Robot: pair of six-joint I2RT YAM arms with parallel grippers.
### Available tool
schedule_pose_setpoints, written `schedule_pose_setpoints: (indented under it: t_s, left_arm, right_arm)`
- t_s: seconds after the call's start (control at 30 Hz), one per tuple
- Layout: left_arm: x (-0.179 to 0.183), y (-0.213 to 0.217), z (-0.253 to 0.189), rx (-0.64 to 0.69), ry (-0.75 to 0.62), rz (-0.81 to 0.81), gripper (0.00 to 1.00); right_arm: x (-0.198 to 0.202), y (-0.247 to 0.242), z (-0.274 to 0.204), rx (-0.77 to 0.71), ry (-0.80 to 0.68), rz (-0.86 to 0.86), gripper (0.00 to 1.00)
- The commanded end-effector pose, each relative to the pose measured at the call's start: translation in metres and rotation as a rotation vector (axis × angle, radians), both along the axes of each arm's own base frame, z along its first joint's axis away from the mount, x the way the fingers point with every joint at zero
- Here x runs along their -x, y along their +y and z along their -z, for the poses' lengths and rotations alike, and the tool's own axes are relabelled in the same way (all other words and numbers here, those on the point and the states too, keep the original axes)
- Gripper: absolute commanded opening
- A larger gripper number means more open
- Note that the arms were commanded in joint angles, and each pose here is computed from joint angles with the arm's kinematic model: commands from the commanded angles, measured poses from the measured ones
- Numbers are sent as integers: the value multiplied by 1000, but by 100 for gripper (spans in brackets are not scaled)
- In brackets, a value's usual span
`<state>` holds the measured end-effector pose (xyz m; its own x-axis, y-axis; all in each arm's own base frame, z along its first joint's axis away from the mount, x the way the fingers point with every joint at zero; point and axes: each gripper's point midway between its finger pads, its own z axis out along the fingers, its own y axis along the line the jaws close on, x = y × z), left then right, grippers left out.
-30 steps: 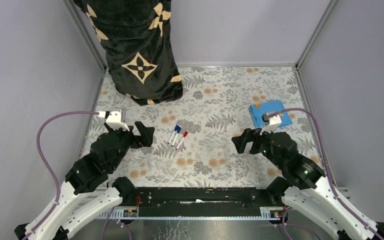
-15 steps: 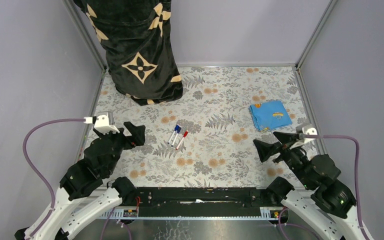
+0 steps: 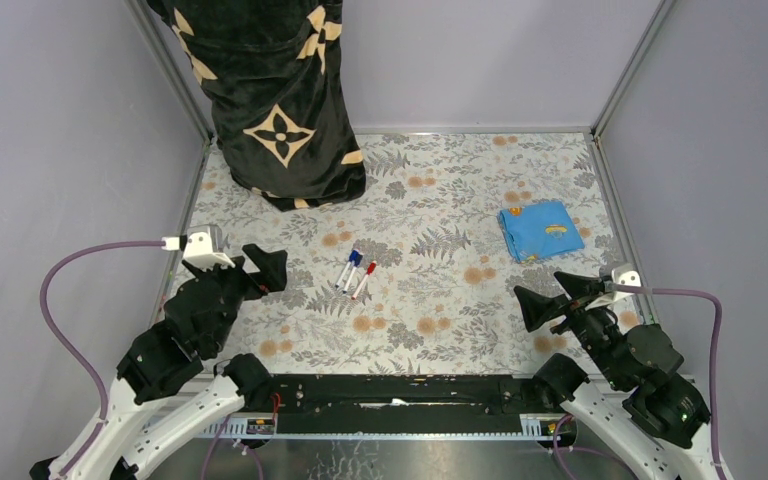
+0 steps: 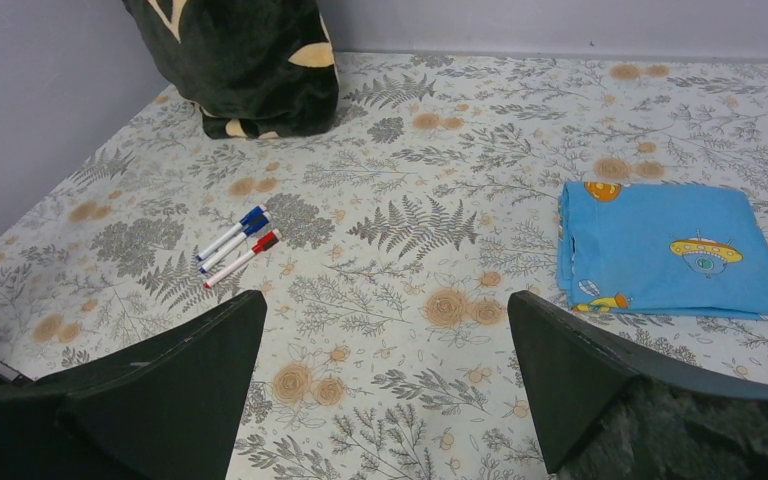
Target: Insert the pens into the pen caps
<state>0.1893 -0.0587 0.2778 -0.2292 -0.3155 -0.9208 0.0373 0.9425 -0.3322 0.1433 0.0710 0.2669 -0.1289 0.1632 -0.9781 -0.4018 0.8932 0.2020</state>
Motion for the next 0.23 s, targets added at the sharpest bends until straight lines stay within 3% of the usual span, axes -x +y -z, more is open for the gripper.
schedule_pose_setpoints:
  t_s: [0.0, 0.2]
  left_arm:
    - [-1, 3, -2, 12, -13, -18, 98]
    - [0, 1, -5, 16, -21, -2, 98]
  right_arm:
    - [-1, -6, -6, -8, -28, 28, 100]
    - [-2, -8, -5, -14, -27, 42, 100]
